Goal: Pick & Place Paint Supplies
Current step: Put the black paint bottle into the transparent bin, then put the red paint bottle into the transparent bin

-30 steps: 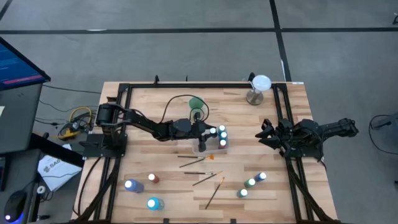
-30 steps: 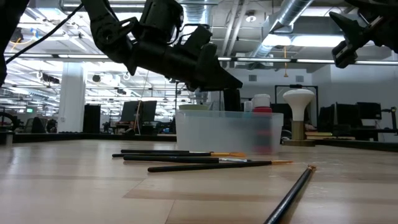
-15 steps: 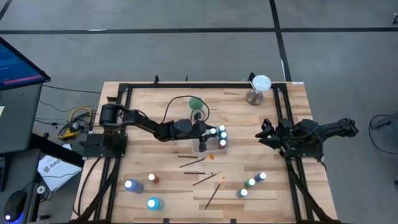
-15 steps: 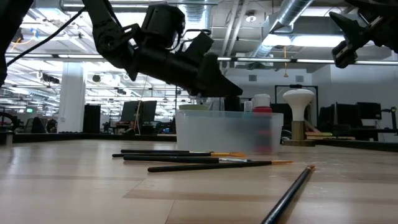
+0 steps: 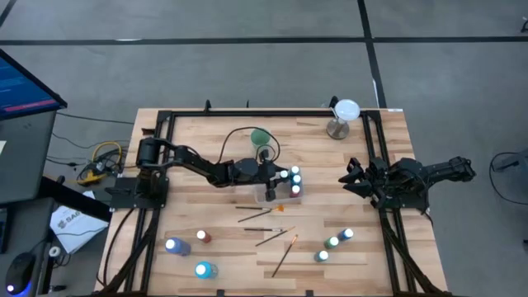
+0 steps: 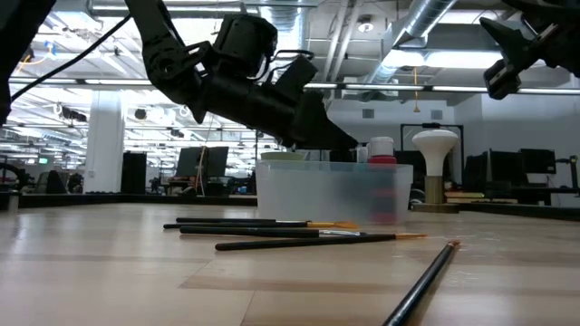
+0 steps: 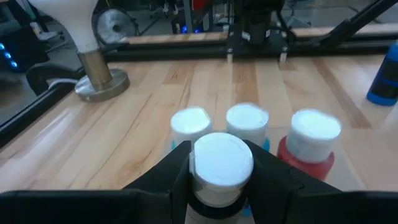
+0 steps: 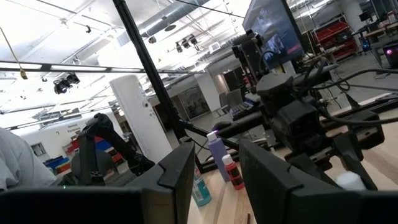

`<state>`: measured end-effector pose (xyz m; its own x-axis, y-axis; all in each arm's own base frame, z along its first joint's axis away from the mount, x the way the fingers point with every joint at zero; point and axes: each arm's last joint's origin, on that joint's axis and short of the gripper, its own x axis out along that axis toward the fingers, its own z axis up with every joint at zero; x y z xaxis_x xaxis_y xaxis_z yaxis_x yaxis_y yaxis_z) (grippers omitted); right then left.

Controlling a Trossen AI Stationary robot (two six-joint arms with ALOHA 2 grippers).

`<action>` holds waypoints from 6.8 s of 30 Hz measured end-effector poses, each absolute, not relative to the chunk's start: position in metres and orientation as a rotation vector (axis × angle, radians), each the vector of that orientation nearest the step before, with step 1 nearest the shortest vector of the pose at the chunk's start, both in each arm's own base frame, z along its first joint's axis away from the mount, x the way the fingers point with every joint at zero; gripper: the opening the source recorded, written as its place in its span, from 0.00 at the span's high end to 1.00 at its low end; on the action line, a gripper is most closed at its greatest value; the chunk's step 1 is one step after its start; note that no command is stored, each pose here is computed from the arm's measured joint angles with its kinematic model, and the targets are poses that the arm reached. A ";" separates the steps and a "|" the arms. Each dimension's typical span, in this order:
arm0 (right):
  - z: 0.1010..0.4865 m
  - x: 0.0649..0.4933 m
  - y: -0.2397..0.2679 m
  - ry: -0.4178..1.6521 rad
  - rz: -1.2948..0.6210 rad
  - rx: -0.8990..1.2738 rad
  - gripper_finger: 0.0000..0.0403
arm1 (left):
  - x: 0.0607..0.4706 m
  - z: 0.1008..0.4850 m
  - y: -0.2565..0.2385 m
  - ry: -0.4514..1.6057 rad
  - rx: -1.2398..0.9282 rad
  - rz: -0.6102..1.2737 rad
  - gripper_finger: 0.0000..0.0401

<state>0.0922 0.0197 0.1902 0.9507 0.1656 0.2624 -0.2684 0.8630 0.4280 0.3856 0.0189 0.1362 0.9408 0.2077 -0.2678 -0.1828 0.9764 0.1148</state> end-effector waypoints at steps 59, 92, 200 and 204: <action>0.190 0.092 0.020 -0.220 0.229 0.478 0.70 | 0.242 0.305 -0.076 0.394 0.105 -0.233 0.32; 0.190 0.092 0.020 -0.220 0.229 0.478 0.70 | 0.160 0.209 -0.104 0.790 0.130 -0.539 0.32; 0.190 0.092 0.020 -0.221 0.229 0.479 0.70 | 0.153 0.145 -0.084 0.554 0.065 -0.729 0.58; 0.190 0.092 0.020 -0.221 0.229 0.479 0.70 | 0.153 0.145 -0.085 0.554 0.061 -0.728 0.66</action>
<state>0.0923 0.0197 0.1902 0.9507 0.1656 0.2622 -0.2684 0.8630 0.4280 0.1531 -0.0847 0.1447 0.6103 -0.6144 -0.5000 0.6458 0.7514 -0.1352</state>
